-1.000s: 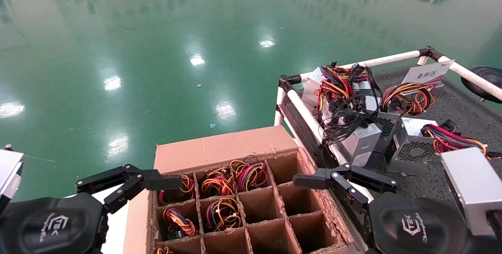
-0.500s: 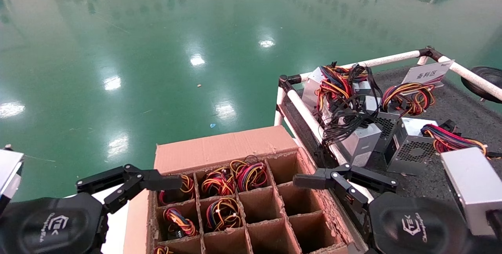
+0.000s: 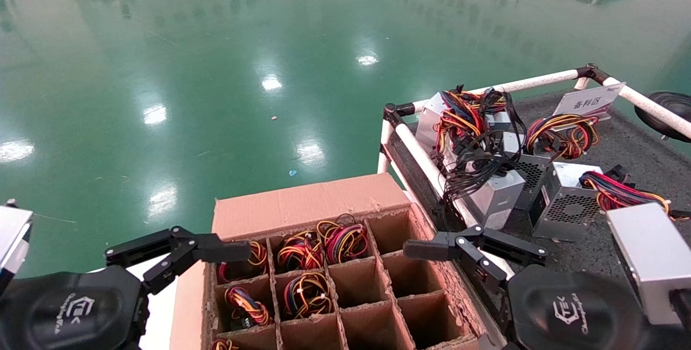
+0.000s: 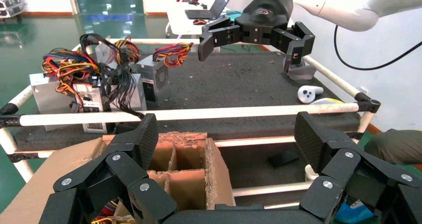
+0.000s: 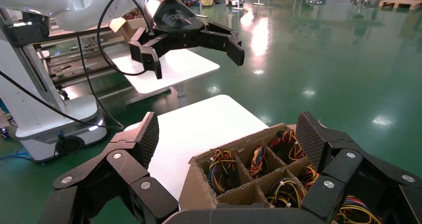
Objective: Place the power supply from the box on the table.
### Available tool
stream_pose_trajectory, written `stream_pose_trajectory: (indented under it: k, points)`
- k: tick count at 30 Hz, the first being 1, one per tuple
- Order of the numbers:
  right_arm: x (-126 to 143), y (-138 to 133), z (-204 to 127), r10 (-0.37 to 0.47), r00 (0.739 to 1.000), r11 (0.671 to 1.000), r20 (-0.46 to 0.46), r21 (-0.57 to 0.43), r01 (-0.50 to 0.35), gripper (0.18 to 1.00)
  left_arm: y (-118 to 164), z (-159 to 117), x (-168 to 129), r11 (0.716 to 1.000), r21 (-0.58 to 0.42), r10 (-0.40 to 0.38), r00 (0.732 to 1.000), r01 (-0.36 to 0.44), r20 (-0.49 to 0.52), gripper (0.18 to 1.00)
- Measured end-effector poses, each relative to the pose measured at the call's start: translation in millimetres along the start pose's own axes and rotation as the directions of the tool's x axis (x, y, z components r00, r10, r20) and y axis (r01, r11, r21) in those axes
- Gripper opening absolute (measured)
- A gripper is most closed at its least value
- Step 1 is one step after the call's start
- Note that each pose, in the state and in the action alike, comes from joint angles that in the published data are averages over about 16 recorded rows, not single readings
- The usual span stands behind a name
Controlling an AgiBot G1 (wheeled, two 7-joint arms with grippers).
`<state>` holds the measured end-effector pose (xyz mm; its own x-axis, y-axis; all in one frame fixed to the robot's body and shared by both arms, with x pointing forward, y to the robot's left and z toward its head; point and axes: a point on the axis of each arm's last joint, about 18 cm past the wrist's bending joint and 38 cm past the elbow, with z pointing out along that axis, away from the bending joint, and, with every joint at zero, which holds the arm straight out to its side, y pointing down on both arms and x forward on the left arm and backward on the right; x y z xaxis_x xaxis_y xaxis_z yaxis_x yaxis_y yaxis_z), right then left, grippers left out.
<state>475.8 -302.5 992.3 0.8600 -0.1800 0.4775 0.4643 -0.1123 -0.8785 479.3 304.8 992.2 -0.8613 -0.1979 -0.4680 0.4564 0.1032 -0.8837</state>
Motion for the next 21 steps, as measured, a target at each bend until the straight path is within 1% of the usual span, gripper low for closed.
stream_pose_trajectory:
  k: [21]
  points:
    - [0.0,0.0,0.0,0.000,1.000,1.000,0.000,0.000,0.000,1.000,0.0,0.0,0.0,1.000,0.000,0.000,1.000,0.000,0.000,1.001]
